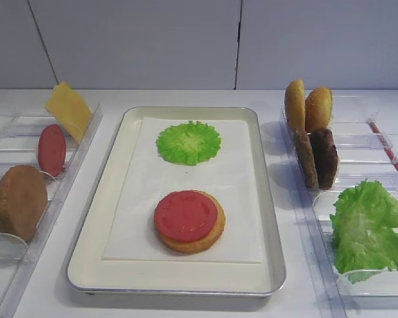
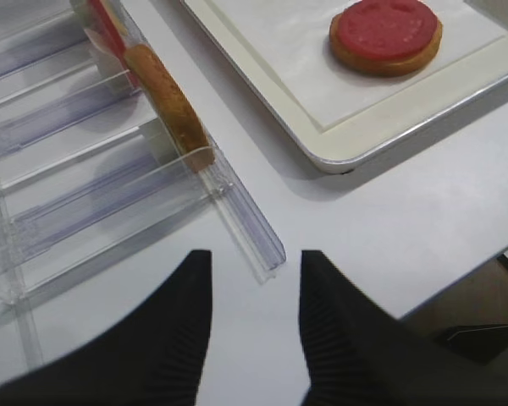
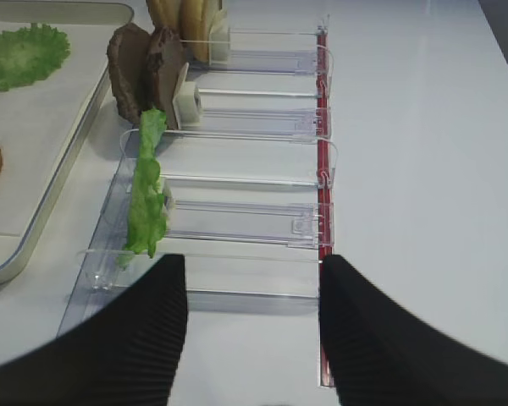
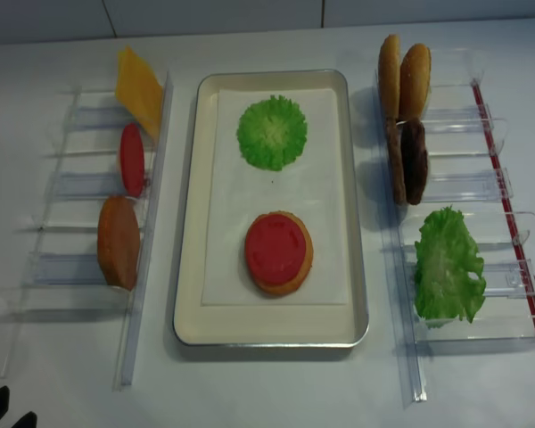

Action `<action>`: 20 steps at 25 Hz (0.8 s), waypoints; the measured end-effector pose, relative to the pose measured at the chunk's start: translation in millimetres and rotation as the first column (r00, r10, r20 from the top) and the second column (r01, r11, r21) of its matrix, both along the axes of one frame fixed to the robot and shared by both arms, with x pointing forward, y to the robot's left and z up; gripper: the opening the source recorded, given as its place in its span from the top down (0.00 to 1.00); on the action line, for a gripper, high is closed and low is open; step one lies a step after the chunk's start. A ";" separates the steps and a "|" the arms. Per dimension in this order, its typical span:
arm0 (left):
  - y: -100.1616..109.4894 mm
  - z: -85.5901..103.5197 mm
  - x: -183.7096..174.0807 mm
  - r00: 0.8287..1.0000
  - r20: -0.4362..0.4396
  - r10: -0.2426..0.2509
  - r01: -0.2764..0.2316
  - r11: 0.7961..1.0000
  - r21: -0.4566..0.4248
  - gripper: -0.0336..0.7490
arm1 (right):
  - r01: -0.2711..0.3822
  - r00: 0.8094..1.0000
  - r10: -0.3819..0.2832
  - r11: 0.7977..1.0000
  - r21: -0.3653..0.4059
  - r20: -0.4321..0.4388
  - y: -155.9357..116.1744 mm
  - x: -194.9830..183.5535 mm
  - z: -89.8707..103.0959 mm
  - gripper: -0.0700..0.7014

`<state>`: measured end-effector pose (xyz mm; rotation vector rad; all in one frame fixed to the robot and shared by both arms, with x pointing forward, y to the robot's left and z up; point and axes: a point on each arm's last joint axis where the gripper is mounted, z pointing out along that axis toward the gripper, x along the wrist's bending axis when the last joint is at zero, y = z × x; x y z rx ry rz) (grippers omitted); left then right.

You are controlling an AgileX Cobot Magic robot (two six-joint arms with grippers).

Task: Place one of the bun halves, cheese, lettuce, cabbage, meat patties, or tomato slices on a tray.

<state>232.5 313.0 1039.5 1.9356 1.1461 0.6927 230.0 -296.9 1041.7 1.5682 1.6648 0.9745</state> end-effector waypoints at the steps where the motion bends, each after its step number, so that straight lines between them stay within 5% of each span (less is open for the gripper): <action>1: 0.0 0.1 0.1 1.000 0.001 0.000 0.000 1.000 -0.001 0.66 | 0.000 1.000 0.000 1.000 0.000 0.000 0.0 0.0 0.0 0.42; 8: 0.4 -0.7 0.0 1.000 0.004 0.031 -0.031 1.000 0.005 0.66 | 0.000 1.000 0.000 1.000 0.000 0.000 0.0 0.0 0.0 0.42; 11: -0.4 -1.1 -1.1 0.991 0.003 0.133 -0.133 0.991 0.006 0.66 | 0.000 1.000 0.000 1.000 0.000 0.000 0.0 0.0 0.0 0.42; 14: -1.6 -1.1 -2.8 0.961 0.000 0.275 -0.275 0.961 0.000 0.66 | 0.001 1.000 -0.001 1.000 0.002 0.000 0.0 0.0 0.0 0.42; 20: -2.8 -1.1 -4.2 0.918 -0.002 0.396 -0.396 0.918 -0.005 0.66 | 0.001 1.000 -0.001 1.000 0.002 0.000 0.0 0.0 0.0 0.42</action>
